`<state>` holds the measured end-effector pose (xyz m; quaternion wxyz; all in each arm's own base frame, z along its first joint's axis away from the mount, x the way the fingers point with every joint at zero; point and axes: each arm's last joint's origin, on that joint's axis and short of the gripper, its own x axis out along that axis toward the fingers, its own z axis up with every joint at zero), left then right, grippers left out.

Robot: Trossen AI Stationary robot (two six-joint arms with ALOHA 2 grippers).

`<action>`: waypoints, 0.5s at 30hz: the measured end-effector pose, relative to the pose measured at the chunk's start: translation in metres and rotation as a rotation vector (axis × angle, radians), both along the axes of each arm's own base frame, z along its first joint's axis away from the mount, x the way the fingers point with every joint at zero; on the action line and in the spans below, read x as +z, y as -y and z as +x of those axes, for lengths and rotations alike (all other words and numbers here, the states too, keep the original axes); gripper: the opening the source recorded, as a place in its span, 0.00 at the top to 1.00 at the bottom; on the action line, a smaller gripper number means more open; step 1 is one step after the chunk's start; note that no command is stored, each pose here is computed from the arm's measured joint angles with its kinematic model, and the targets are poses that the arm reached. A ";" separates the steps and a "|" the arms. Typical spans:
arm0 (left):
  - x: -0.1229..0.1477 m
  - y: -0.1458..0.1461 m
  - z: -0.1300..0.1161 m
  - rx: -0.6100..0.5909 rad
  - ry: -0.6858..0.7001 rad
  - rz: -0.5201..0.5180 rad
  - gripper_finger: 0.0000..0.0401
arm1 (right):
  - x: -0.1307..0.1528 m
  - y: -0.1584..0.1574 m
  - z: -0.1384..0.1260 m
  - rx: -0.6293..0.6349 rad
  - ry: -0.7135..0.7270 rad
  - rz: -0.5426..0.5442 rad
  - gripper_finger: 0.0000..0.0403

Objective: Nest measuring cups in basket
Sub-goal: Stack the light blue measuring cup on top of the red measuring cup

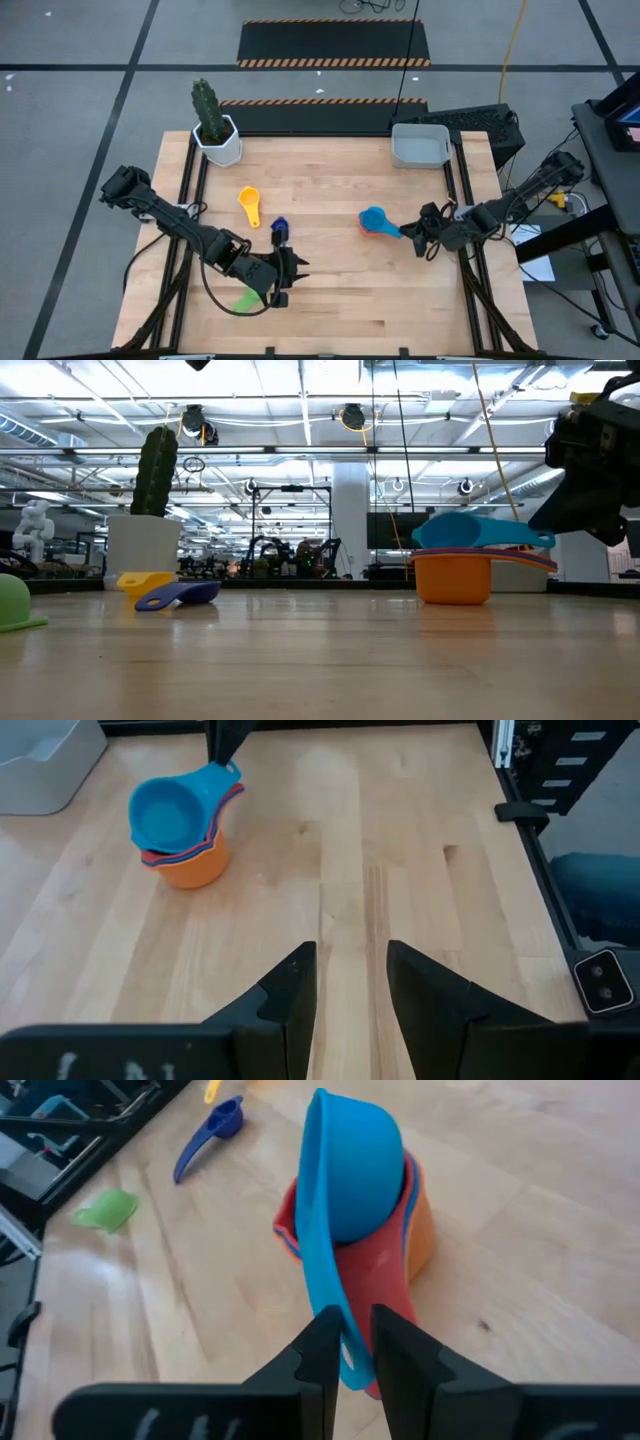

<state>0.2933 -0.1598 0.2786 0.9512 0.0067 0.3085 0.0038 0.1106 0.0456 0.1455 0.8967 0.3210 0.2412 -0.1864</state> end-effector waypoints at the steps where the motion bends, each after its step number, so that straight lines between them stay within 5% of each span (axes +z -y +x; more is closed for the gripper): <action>1: 0.000 0.001 0.000 -0.002 0.000 0.000 0.68 | 0.000 0.001 0.000 -0.004 -0.001 -0.004 0.87; 15: 0.000 0.001 -0.001 -0.008 0.000 0.005 0.68 | 0.002 0.010 0.006 -0.053 0.007 -0.054 0.88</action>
